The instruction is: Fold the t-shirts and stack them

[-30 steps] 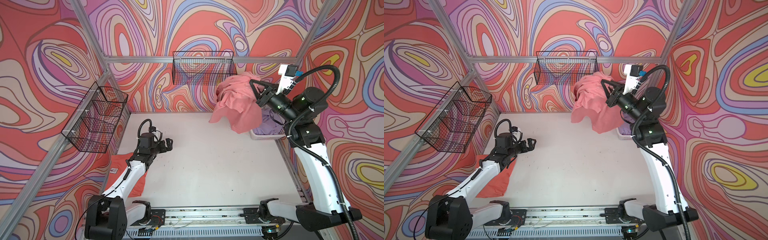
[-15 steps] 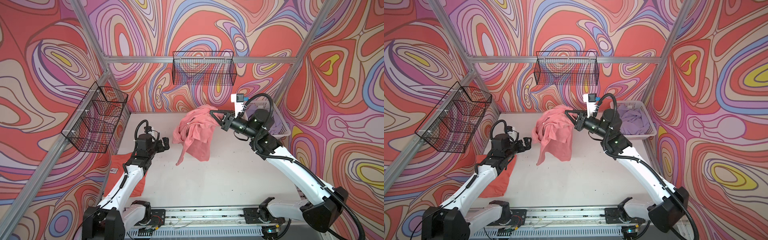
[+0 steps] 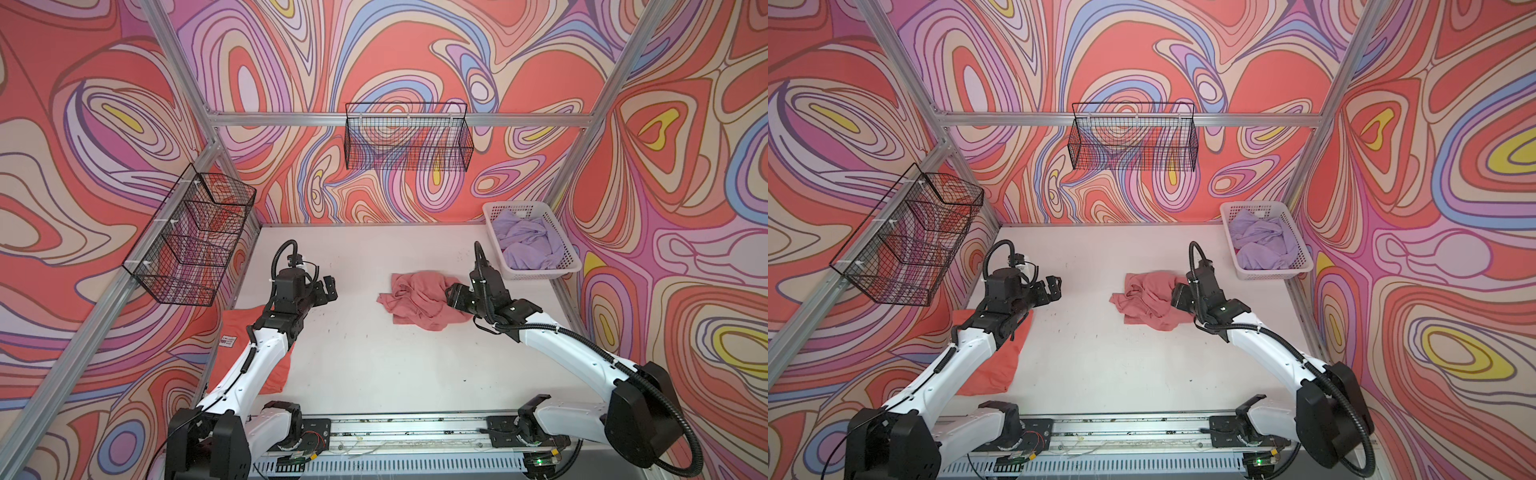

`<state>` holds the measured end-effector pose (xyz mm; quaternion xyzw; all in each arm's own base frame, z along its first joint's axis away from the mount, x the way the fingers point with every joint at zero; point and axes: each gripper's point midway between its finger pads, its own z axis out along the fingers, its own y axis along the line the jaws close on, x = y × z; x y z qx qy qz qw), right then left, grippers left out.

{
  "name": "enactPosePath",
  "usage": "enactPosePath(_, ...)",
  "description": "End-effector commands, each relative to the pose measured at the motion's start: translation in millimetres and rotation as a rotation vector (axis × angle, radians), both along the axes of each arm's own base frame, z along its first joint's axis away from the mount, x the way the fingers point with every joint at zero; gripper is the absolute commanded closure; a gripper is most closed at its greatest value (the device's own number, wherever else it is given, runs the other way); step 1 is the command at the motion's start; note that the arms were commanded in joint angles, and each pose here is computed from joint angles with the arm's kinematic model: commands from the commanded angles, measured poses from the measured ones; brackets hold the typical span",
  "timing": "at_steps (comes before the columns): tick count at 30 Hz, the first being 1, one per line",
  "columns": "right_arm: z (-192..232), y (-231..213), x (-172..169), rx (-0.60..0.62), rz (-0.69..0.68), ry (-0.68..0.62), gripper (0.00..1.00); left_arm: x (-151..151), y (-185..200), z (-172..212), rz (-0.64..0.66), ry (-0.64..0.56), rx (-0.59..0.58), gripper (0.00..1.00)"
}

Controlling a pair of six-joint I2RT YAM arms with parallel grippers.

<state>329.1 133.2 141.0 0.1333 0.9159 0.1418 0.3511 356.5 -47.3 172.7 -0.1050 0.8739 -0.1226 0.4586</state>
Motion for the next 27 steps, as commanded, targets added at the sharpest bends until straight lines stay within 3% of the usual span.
enactPosePath(1, 17.6, -39.2, -8.9, -0.147, -0.124, -0.029, 0.17, -1.9, -12.6, -11.3, -0.040, 0.047, -0.032, 0.00)
enactPosePath(5, 35.5, -24.7, 2.0, -0.179, -0.011, -0.057, 0.15, -3.6, -43.5, -27.4, -0.132, 0.102, -0.023, 0.00)
enactPosePath(11, 25.6, 42.7, 18.6, -0.202, 0.255, -0.047, 0.15, -10.5, -96.2, -60.6, -0.232, 0.191, -0.044, 0.01)
enactPosePath(15, 12.3, 93.0, 21.2, -0.306, 0.404, -0.020, 0.15, -13.8, -112.6, -75.0, -0.240, 0.221, -0.074, 0.01)
enactPosePath(19, -5.9, 118.3, 17.9, -0.431, 0.469, 0.010, 0.23, -17.3, -120.1, -84.4, -0.254, 0.254, -0.075, 0.01)
enactPosePath(24, -13.8, 135.9, 13.6, -0.411, 0.497, -0.010, 0.35, -22.0, -114.3, -91.6, -0.237, 0.276, -0.058, 0.01)
enactPosePath(27, -11.0, 149.9, 17.6, -0.425, 0.528, -0.049, 0.35, -27.0, -111.0, -97.2, -0.230, 0.289, -0.050, 0.01)
